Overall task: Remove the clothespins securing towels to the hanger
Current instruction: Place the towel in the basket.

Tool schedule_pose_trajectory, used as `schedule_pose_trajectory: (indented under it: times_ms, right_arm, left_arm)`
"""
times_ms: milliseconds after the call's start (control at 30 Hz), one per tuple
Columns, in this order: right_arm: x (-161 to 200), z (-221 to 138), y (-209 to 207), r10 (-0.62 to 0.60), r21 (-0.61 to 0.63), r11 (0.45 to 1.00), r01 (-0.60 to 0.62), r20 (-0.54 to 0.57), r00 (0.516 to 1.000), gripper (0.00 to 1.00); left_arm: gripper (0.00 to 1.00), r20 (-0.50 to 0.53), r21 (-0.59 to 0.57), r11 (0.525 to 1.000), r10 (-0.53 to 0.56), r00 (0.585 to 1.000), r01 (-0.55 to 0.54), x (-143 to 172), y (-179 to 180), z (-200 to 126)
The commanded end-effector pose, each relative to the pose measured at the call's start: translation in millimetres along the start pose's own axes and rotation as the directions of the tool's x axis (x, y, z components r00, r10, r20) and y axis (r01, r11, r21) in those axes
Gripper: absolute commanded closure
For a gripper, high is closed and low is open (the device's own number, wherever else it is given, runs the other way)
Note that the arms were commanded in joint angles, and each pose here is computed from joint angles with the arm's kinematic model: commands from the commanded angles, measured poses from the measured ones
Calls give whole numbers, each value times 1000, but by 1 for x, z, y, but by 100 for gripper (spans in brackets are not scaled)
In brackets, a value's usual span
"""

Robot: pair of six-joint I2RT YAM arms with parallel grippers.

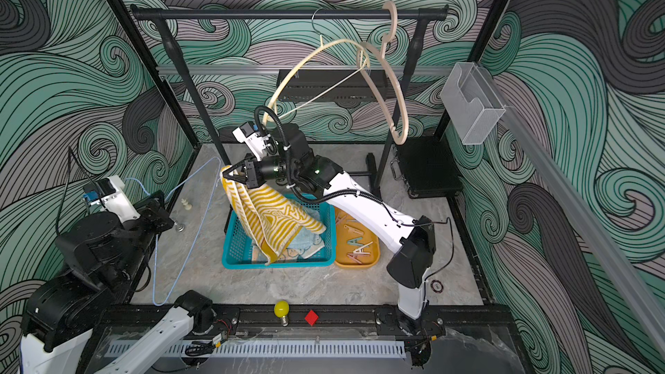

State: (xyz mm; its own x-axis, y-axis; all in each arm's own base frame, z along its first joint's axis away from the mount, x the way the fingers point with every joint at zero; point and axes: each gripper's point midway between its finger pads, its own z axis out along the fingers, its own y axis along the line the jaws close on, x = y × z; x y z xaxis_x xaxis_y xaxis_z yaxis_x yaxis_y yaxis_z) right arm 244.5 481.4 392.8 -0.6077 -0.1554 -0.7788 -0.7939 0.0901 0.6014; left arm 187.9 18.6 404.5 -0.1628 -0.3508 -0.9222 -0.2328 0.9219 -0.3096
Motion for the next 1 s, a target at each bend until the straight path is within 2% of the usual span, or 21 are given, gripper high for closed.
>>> schedule_pose_trajectory:
  times_ms: [0,200,400,633,800,967]
  right_arm:
    - [16,-15,-19,6,82,997,-6,-4,1000,100]
    - [68,-40,-55,51,213,976,-40,-45,998,100]
    - [94,-63,-73,57,327,944,-31,-68,996,100]
    - [153,-98,-114,154,525,850,-48,-160,975,100]
    - [198,-112,-144,230,617,784,-65,-192,954,100]
    - [238,-111,-166,306,650,753,-101,-211,928,100]
  left_arm:
    - [100,-28,-5,999,46,999,-46,4,-2,4]
    - [100,-64,63,996,68,996,-64,14,-19,14]
    - [100,-107,144,986,104,989,-88,22,-39,23]
    - [100,-163,283,950,188,969,-136,36,-67,26]
    - [100,-184,350,929,194,964,-120,44,-78,23]
    - [100,-207,438,894,200,958,-92,47,-95,16]
